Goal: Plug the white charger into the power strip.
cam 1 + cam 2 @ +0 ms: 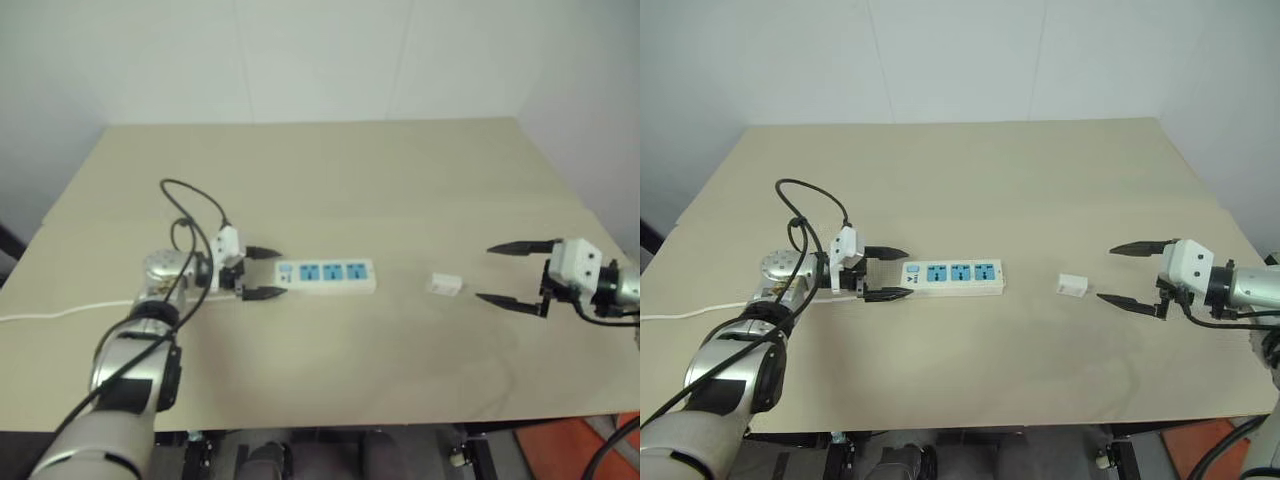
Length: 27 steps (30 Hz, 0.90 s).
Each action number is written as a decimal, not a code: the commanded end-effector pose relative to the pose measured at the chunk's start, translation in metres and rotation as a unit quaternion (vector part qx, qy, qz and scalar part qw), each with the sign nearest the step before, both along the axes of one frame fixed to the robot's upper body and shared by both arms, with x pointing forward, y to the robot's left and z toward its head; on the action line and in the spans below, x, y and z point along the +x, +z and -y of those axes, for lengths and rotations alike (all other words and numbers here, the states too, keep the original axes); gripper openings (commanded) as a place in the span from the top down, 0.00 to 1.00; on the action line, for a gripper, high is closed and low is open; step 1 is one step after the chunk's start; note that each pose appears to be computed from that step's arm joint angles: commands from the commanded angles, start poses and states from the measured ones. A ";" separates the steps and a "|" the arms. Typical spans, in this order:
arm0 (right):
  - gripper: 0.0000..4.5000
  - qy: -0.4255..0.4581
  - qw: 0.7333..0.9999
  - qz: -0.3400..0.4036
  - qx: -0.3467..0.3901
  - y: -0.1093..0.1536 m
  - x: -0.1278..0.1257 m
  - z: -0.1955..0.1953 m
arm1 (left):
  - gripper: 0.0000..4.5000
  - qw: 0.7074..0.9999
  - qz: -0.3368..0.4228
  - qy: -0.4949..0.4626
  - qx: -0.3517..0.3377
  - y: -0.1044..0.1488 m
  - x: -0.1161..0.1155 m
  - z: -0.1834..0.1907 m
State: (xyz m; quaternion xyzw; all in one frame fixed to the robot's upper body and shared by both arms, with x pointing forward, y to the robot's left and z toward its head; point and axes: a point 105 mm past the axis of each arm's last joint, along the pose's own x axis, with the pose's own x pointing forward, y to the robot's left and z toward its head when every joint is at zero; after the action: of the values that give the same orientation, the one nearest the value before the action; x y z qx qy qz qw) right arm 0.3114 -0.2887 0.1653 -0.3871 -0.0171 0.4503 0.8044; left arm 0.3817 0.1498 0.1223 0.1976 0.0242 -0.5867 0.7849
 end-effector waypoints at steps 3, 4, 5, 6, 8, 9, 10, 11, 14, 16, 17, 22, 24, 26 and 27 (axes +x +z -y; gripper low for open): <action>0.00 -0.014 0.999 0.051 0.008 -0.002 -0.010 0.003 | 0.00 1.000 0.000 -0.005 0.013 -0.001 0.003 0.010; 0.00 -0.014 0.998 0.058 0.007 -0.002 -0.011 0.003 | 0.00 1.000 -0.006 -0.011 0.015 -0.002 0.002 0.012; 0.00 -0.015 0.998 0.066 0.005 -0.003 -0.012 0.003 | 0.00 1.000 -0.012 -0.015 0.017 -0.004 0.002 0.014; 0.00 -0.015 0.997 0.077 0.002 -0.005 -0.015 0.002 | 0.00 0.999 -0.015 -0.019 0.022 -0.006 0.001 0.016; 0.00 -0.015 0.994 0.109 -0.005 -0.008 -0.023 0.000 | 0.00 0.999 -0.014 -0.024 0.030 -0.008 0.001 0.019; 0.00 -0.015 0.993 0.118 -0.005 -0.009 -0.027 0.000 | 0.00 0.999 -0.015 -0.028 0.023 -0.007 0.001 0.023; 0.00 -0.017 0.992 0.123 -0.007 -0.010 -0.029 0.000 | 0.00 0.999 -0.017 -0.034 0.015 -0.005 0.000 0.026; 0.00 -0.019 0.992 0.124 -0.008 -0.010 -0.030 0.000 | 0.00 0.999 -0.018 -0.038 0.010 -0.004 0.000 0.028; 0.00 -0.027 0.991 0.128 -0.010 -0.011 -0.030 0.000 | 0.00 0.999 -0.015 -0.050 0.003 -0.003 -0.002 0.032; 0.00 -0.030 0.991 0.130 -0.012 -0.012 -0.031 0.000 | 0.00 0.998 -0.013 -0.054 -0.014 0.000 -0.003 0.031; 0.00 -0.032 0.991 0.130 -0.013 -0.013 -0.032 0.000 | 0.00 0.998 -0.012 -0.055 -0.022 0.002 -0.004 0.030; 0.00 -0.037 0.990 0.135 -0.012 -0.013 -0.032 -0.002 | 0.00 0.998 -0.019 -0.056 -0.032 -0.005 -0.011 0.019; 0.00 -0.037 0.990 0.139 -0.010 -0.013 -0.030 -0.004 | 0.00 0.997 -0.028 -0.051 -0.042 -0.011 -0.014 0.014; 0.00 -0.037 0.989 0.142 -0.010 -0.011 -0.028 -0.005 | 0.00 0.997 -0.039 -0.041 -0.051 -0.018 -0.017 0.010; 0.00 -0.037 0.989 0.144 -0.010 -0.010 -0.028 -0.005 | 0.00 0.997 -0.045 -0.032 -0.057 -0.023 -0.018 0.008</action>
State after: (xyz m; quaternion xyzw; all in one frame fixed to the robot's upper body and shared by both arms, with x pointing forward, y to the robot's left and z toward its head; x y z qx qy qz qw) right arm 0.2850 -0.2847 0.1454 -0.4647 -0.0943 0.3701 0.7989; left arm 0.3652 0.1361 0.1022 0.1309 0.0194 -0.6263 0.7683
